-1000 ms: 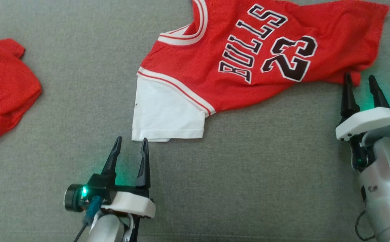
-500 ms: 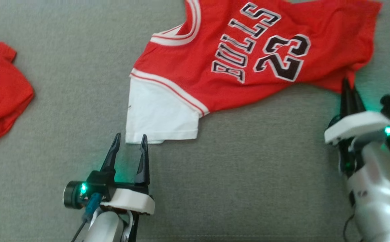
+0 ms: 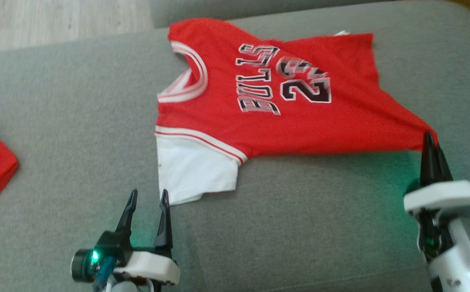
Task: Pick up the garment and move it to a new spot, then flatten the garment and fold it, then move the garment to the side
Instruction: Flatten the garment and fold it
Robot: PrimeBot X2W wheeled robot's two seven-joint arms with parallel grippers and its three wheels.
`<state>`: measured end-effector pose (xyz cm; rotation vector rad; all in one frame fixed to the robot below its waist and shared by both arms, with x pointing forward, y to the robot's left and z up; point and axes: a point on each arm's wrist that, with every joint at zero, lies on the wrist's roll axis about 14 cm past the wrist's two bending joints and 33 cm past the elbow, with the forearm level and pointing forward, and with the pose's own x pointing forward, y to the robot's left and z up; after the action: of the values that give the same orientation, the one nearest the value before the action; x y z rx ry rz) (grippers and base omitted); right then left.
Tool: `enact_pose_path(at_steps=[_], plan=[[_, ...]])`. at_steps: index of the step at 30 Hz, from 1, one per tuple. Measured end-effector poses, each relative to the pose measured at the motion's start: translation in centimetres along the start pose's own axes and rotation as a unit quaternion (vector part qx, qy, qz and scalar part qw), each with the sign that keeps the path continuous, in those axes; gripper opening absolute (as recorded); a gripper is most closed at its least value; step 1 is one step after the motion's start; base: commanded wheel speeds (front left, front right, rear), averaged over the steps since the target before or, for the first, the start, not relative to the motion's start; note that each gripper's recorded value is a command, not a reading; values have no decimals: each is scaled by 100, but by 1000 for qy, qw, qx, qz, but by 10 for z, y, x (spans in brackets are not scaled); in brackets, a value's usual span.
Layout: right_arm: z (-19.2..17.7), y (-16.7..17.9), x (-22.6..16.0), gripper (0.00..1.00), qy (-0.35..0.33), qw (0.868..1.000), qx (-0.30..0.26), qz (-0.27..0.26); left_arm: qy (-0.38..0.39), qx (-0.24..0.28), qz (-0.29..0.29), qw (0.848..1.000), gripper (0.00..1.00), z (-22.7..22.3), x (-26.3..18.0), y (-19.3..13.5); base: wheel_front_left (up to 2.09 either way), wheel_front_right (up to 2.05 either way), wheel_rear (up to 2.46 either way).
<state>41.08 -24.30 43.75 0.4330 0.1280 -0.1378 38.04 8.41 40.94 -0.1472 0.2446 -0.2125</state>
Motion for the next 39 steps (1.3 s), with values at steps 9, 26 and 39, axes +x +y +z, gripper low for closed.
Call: enact_pose_path(at_steps=[9,26,39], plan=[[28,-33,-26,100,-30,994,-100,-30,-1,4,10,1000,100,-1,-20,4,0,0,0],[-14,35,-54,100,-1,978,-197,64,-43,28,38,998,100,22,-40,20,0,0,0],[-23,36,-55,100,12,978,-199,68,-19,10,17,1000,100,7,-40,9,0,0,0]])
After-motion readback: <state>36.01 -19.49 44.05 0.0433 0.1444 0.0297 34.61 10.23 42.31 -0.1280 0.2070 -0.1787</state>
